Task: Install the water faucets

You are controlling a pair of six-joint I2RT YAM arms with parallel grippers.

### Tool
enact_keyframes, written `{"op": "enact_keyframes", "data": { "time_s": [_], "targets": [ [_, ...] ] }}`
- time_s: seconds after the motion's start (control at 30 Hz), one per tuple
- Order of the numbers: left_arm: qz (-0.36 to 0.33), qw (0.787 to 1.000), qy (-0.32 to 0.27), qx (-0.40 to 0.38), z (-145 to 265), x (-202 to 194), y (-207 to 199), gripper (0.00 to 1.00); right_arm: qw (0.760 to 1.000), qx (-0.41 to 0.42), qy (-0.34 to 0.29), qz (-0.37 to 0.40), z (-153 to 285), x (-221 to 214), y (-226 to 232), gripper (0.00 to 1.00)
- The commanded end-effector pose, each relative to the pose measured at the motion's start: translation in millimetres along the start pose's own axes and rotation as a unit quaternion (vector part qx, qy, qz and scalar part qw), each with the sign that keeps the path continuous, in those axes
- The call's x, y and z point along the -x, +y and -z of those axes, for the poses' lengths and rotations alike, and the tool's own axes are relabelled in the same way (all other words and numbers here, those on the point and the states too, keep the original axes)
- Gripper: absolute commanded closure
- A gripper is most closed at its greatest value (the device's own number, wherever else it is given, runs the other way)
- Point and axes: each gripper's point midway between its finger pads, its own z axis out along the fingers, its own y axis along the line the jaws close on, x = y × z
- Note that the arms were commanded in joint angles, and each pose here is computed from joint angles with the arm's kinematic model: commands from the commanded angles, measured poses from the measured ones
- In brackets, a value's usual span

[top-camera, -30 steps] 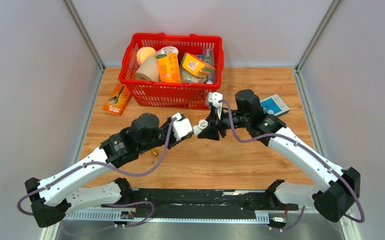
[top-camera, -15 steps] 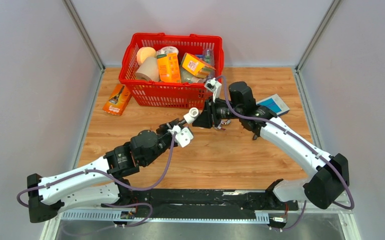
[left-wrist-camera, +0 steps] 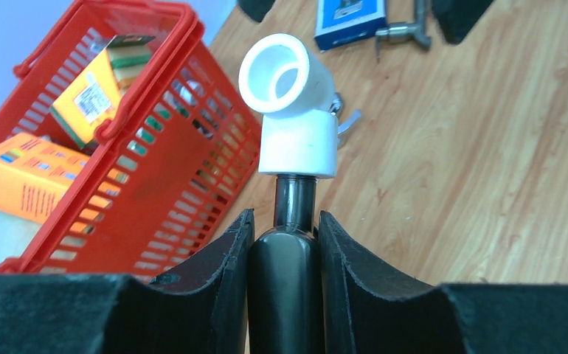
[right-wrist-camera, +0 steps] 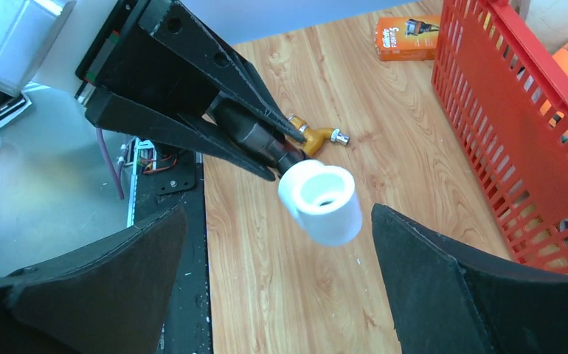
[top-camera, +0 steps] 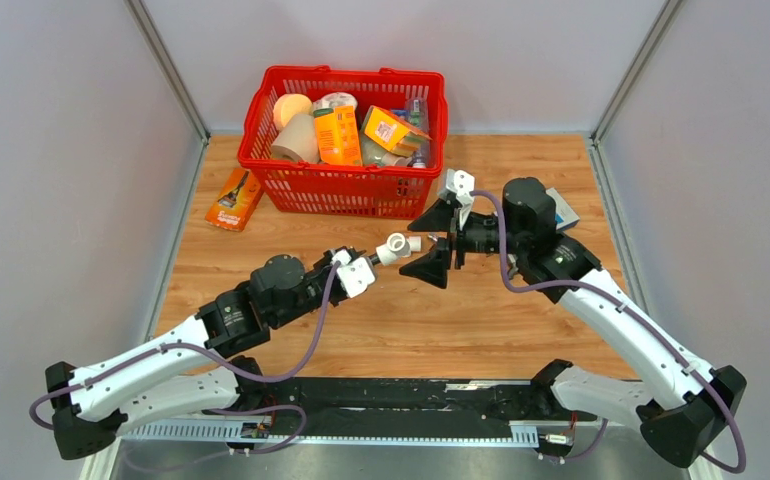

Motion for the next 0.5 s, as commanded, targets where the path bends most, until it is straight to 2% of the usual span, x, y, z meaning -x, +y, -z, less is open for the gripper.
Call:
{"op": "enact_keyframes", "data": {
  "time_s": [0.0,0.27,0.47],
  "targets": [
    [0.015,0.995,-0.101,-0.017,7.5,61.6,7.1,1.00,0.999,0.026,-0.010,0.025,-4.6,3.1,2.9,0.00],
    [0.000,0.992,-0.119,-0.036,3.6,78.0,4.8,1.00,0.997,0.080,-0.005,0.020,-9.2,-3.7,15.6,0.00],
    [-0.007,0.990,-0.135,-0.039,2.4,90.0,7.2,1.00,0.995,0.096,0.008,-0.005,-14.8,-15.3,15.8,0.24]
  ]
}}
